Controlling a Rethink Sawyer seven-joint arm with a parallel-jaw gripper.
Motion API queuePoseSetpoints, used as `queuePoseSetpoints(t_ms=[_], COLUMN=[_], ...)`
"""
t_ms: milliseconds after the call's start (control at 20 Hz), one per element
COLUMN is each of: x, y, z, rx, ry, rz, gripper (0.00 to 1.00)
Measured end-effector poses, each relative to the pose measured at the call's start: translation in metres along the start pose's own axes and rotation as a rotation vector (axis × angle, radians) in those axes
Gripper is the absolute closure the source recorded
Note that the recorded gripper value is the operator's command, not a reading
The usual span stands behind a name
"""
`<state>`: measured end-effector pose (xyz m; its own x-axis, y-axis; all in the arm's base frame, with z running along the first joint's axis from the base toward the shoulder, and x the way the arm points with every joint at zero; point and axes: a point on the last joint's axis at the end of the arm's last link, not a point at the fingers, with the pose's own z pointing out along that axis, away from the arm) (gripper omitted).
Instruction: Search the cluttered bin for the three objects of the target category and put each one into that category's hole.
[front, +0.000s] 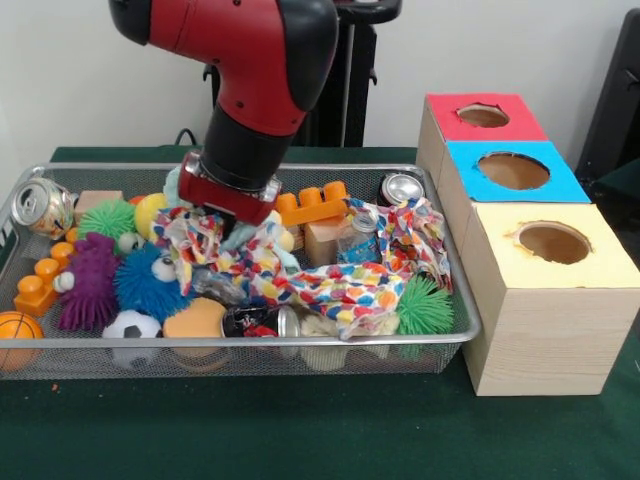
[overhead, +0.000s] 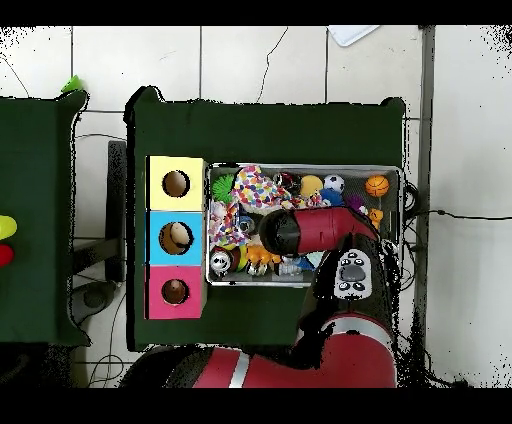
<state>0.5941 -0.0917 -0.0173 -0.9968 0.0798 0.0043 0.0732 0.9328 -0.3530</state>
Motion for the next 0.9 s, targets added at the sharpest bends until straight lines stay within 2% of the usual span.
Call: queuePoseSetpoints(t_ms=[250,550,900], x=[0.004,0.017,0.026], y=[-0.024,-0.060,-0.079], z=[0.010,0.025,0.031], rx=[0.022,0.062,0.096], ry=[-0.017,-0.007,-0.001], rz=[-0.016,-0.043,-0.076], gripper=[1.00,1.00,1.00])
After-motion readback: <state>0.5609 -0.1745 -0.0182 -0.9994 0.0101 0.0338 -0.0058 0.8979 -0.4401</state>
